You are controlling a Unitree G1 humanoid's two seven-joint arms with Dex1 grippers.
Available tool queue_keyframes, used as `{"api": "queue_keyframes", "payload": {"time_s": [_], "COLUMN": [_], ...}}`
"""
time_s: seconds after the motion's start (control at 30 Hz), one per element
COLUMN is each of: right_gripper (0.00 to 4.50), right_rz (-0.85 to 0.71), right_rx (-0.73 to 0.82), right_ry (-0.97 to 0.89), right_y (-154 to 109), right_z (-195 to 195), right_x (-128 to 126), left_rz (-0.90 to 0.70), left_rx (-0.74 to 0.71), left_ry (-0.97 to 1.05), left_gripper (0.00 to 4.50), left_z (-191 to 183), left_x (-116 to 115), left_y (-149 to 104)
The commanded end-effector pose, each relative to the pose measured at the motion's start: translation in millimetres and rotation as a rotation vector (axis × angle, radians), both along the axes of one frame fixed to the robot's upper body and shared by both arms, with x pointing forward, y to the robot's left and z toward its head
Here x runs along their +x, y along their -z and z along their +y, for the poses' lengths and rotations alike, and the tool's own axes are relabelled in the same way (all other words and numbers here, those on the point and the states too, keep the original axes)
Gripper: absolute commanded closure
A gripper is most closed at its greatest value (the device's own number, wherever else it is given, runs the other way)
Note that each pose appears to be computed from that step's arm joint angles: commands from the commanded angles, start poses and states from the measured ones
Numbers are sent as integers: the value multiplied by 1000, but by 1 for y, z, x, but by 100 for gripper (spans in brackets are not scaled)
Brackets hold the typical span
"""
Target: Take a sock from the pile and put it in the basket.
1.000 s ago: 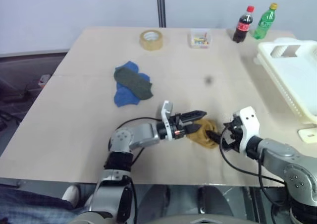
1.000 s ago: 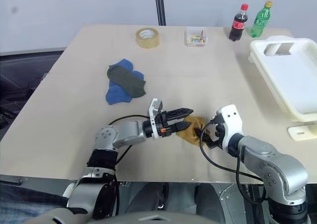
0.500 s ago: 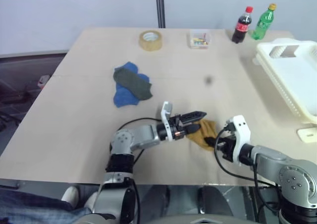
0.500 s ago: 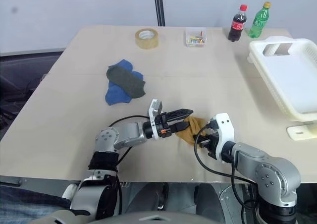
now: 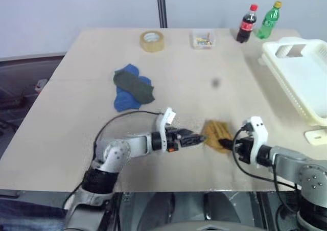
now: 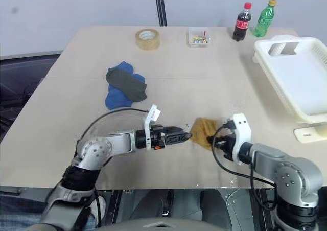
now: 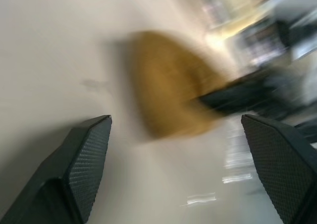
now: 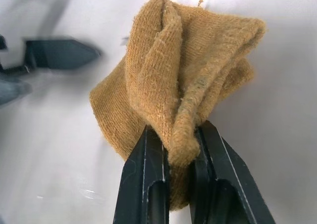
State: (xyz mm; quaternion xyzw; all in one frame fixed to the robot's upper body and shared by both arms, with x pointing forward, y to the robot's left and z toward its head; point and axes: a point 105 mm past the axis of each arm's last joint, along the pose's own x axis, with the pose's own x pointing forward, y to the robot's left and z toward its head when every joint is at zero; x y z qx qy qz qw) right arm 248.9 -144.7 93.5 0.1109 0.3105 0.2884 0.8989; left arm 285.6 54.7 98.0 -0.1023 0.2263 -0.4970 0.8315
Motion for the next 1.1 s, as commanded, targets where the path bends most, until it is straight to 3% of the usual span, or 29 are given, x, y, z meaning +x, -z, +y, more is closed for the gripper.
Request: {"api": "queue_keyframes", "payload": {"time_s": [0.03,0.13,0.3,0.47,0.67,0.93,1.1], "right_gripper": [449,449,449,449,449,449,449], "right_rz": [-40,-65,-90,-95,-149,-232,-312], "right_rx": [-11,-28,-14,-22,-13,-81,-129], "right_ry": [-8,-40,-114,-173,-170,2,295], "right_y": [-12,-21,-38,-45,-68,-120,-168], "right_z": [-15,-25,-31,-32,-38,-100,-174], "right_x": [3,5,6,4,13,44,75], "left_rz": [-375,-577,-749,-772,-786,-779,-782], "left_rx": [25,73,42,-26,-11,-44,-96], "left_ry": [78,145,198,193,200,184,126], "left_gripper": [0,0,0,0,0,0,0], "left_z": [-3,-5,-12,-18,-25,-35,-42], "left_x": [-1,-7,-16,-16,-16,-17,-12], "left_y": [-35,-40,-48,-51,-45,-44,-55]}}
